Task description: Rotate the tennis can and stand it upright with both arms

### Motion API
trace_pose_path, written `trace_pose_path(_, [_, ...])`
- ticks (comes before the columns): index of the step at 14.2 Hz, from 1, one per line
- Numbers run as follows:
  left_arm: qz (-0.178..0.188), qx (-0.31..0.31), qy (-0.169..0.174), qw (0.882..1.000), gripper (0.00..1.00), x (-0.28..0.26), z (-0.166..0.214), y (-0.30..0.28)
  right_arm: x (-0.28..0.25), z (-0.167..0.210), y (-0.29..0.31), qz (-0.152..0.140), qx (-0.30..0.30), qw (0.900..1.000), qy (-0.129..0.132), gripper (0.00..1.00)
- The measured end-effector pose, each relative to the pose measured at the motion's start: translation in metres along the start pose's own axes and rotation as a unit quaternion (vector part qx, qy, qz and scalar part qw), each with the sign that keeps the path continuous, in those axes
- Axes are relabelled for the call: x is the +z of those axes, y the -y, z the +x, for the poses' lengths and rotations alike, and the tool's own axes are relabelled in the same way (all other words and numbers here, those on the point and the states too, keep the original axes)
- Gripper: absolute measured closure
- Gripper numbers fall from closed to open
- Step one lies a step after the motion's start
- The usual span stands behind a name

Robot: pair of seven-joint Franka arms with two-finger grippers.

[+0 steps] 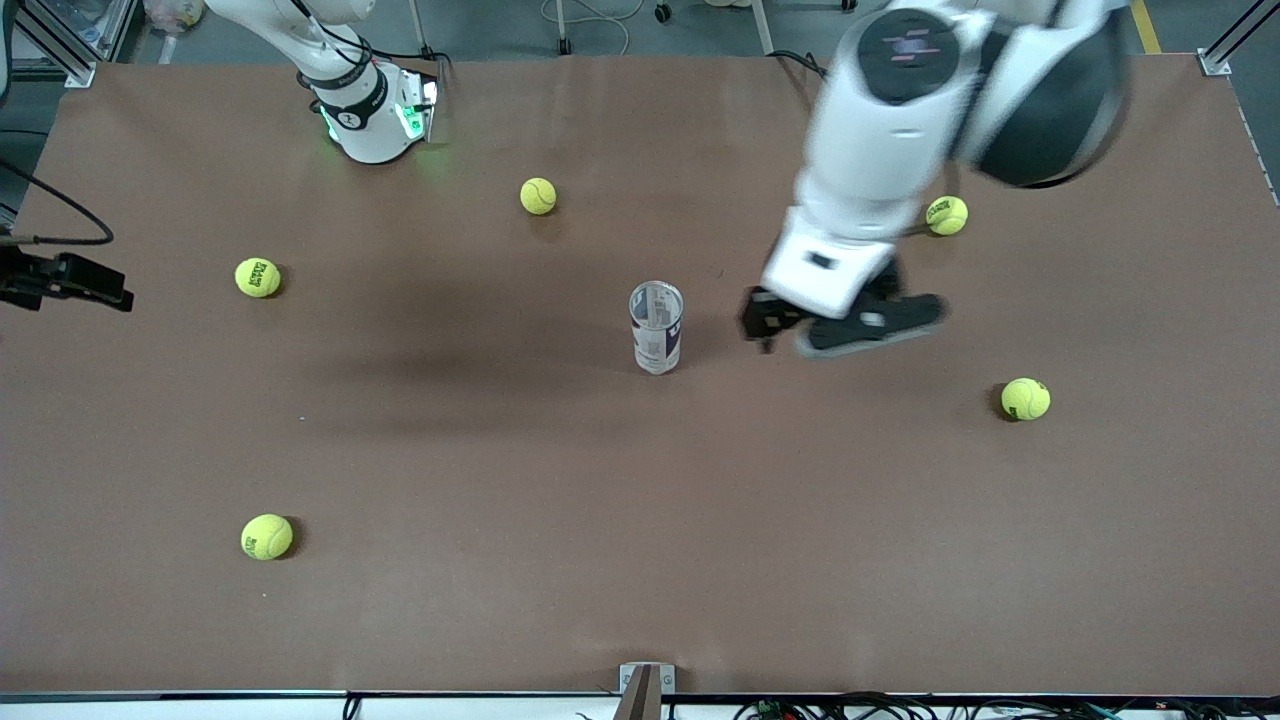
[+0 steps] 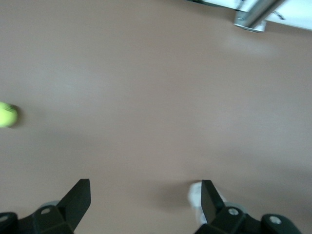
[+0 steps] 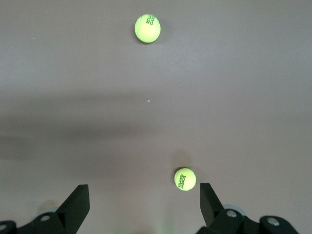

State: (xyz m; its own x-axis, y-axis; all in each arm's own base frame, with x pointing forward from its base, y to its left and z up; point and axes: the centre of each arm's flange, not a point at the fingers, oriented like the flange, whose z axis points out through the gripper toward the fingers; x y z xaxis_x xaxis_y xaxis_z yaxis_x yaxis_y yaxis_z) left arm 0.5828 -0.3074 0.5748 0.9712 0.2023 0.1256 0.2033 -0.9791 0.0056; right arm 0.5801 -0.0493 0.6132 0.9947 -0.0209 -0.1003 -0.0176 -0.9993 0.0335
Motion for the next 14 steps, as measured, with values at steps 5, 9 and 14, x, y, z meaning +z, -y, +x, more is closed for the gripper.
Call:
trace_pose_path(5, [0.017,0.058,0.018,0.998,0.00,-0.050,0.053,0.151,-0.015,-0.033,-0.004,0.009,0.003,1.000,-0.013,0.00])
trace_pose_path(9, [0.017,0.088,0.012,0.996,0.00,-0.081,0.072,0.254,-0.026,-0.045,-0.003,0.009,-0.004,1.000,-0.023,0.00])
trace_pose_path(14, [0.015,0.104,0.053,0.993,0.00,-0.084,0.059,0.272,-0.034,-0.055,-0.004,0.009,-0.006,1.000,-0.030,0.00])
